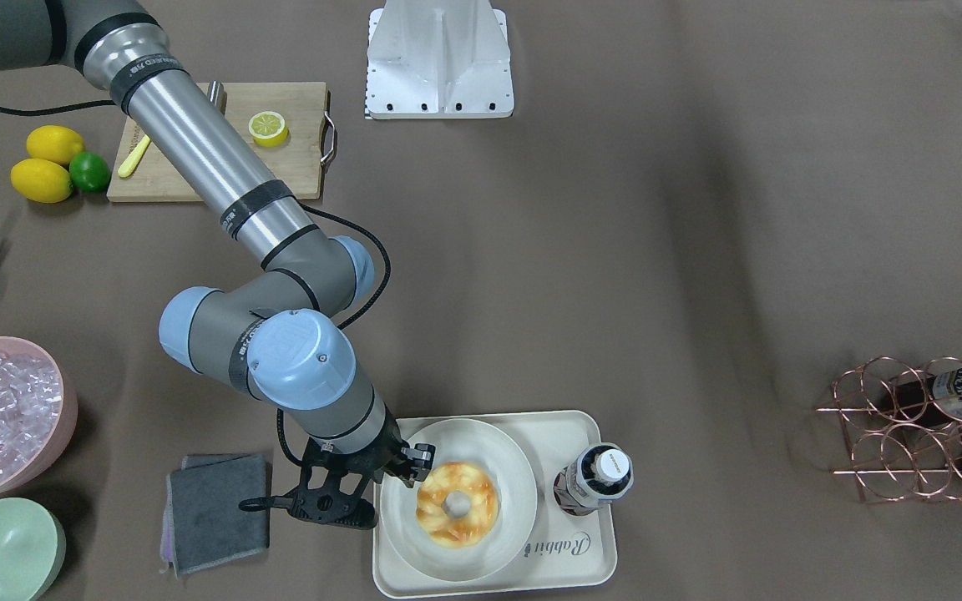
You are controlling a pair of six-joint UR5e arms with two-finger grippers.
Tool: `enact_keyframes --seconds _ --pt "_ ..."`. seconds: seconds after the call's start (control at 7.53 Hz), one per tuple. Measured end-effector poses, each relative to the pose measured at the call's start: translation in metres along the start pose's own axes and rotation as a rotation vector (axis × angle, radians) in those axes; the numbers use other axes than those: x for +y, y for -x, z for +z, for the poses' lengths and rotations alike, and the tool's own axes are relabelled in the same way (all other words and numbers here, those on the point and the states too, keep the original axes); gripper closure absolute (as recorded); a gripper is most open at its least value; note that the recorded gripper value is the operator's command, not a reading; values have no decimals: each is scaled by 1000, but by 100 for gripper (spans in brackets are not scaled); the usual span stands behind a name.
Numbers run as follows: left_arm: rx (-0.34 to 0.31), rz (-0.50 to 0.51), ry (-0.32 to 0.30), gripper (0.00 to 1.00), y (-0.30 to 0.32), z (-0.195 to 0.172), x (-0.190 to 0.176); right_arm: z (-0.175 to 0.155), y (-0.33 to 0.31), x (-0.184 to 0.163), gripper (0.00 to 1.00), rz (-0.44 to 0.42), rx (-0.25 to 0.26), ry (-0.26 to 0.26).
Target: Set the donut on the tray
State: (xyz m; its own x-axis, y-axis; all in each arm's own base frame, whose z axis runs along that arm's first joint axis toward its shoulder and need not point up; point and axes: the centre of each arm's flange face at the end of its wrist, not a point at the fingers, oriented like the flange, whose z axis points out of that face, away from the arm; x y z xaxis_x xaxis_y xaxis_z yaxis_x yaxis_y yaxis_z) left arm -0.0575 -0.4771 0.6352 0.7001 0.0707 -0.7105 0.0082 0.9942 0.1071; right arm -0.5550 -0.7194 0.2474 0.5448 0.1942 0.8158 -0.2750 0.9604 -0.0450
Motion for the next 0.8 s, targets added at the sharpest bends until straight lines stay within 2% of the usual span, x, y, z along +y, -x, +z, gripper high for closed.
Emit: enact_keyframes --seconds 0.27,0.53,0.8 --pt "0 0 0 1 0 0 0 -14 -5 -12 42 5 -4 2" --pt "0 1 0 1 0 0 0 -57 -16 -17 39 -10 24 26" --pt "0 -2 3 1 1 1 3 -108 -61 -8 36 -8 46 45"
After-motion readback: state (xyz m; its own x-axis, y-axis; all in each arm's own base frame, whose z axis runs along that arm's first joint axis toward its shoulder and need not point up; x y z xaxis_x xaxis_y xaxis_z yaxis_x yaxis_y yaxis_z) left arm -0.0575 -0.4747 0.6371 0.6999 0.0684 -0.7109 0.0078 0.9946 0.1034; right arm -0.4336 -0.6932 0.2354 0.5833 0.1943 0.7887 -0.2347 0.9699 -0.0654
